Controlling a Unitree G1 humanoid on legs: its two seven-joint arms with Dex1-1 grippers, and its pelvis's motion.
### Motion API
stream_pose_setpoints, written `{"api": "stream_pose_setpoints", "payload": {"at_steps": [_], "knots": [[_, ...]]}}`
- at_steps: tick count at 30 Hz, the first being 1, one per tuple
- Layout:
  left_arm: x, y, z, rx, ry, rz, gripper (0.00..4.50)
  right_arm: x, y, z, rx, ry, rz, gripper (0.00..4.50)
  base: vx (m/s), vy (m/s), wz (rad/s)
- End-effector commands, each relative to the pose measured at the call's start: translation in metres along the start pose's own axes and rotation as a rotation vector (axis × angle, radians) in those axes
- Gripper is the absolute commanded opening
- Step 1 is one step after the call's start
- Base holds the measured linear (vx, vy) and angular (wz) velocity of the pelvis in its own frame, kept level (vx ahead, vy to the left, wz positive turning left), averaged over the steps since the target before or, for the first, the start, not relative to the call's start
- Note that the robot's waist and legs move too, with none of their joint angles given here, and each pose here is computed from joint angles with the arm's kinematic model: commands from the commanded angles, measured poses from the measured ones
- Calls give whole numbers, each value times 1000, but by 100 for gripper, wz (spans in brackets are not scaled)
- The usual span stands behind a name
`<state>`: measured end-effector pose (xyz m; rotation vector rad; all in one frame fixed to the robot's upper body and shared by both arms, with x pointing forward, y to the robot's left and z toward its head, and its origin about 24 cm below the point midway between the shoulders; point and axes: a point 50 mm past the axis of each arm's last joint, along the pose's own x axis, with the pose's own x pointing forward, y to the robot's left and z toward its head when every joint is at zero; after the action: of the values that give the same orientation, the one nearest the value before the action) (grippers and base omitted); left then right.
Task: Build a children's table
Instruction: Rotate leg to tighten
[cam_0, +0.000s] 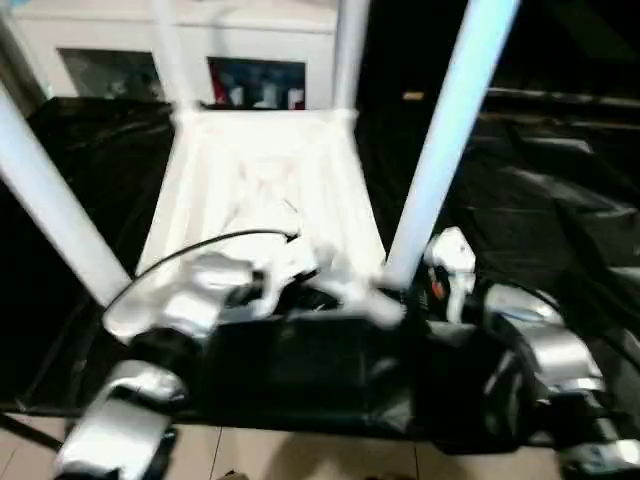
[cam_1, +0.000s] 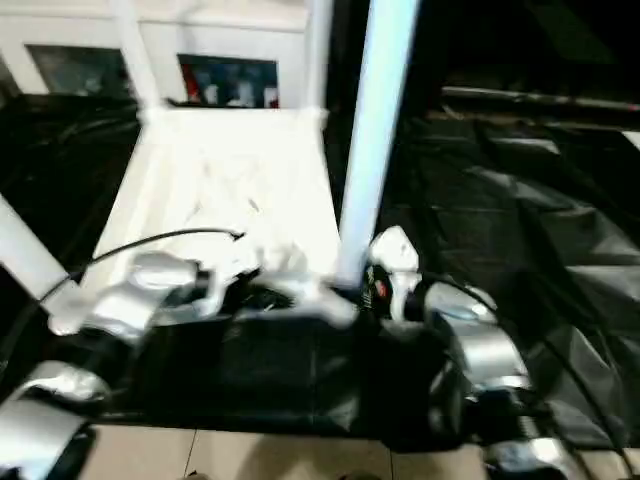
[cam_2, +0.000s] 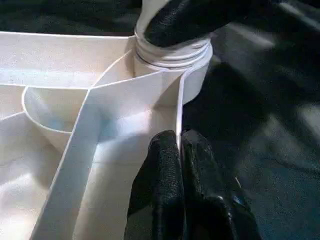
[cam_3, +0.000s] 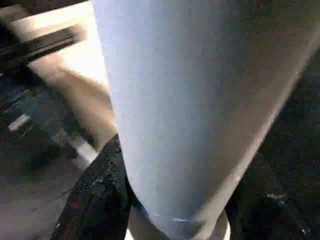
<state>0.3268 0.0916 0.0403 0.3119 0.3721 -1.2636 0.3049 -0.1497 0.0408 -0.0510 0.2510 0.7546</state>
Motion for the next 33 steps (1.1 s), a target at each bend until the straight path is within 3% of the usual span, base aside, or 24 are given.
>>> {"api": "stream_pose_setpoints", "payload": {"at_steps": [1,2,5,9,13,14,18,19,27,33], "knots": [[16,2,1,-84,-24,147,0,15,13,-17,103,45,-80,200,0,0,0],[29,-1,9,-99,-42,176,0,21,15,-21,171,40,-197,199,0,0,0],[43,-4,19,-94,-60,206,0,26,17,-24,199,51,-296,199,0,0,0],[64,-17,34,-54,-89,169,0,38,25,-23,153,67,-354,199,0,0,0],[67,-21,34,-47,-97,132,0,40,26,-15,135,18,-335,199,0,0,0],[65,-21,33,-46,-96,128,0,40,26,-14,108,15,-319,254,0,0,0],[54,-17,25,-44,-97,99,0,39,25,-7,100,-8,-237,268,0,0,0],[51,-16,23,-44,-96,87,0,38,25,-5,91,-7,-219,301,0,0,0],[27,-14,7,-38,-75,-24,0,23,24,-1,-52,18,52,311,0,0,0],[-5,-19,-4,-22,-70,-233,0,-9,22,2,-121,45,314,311,0,0,0]]}}
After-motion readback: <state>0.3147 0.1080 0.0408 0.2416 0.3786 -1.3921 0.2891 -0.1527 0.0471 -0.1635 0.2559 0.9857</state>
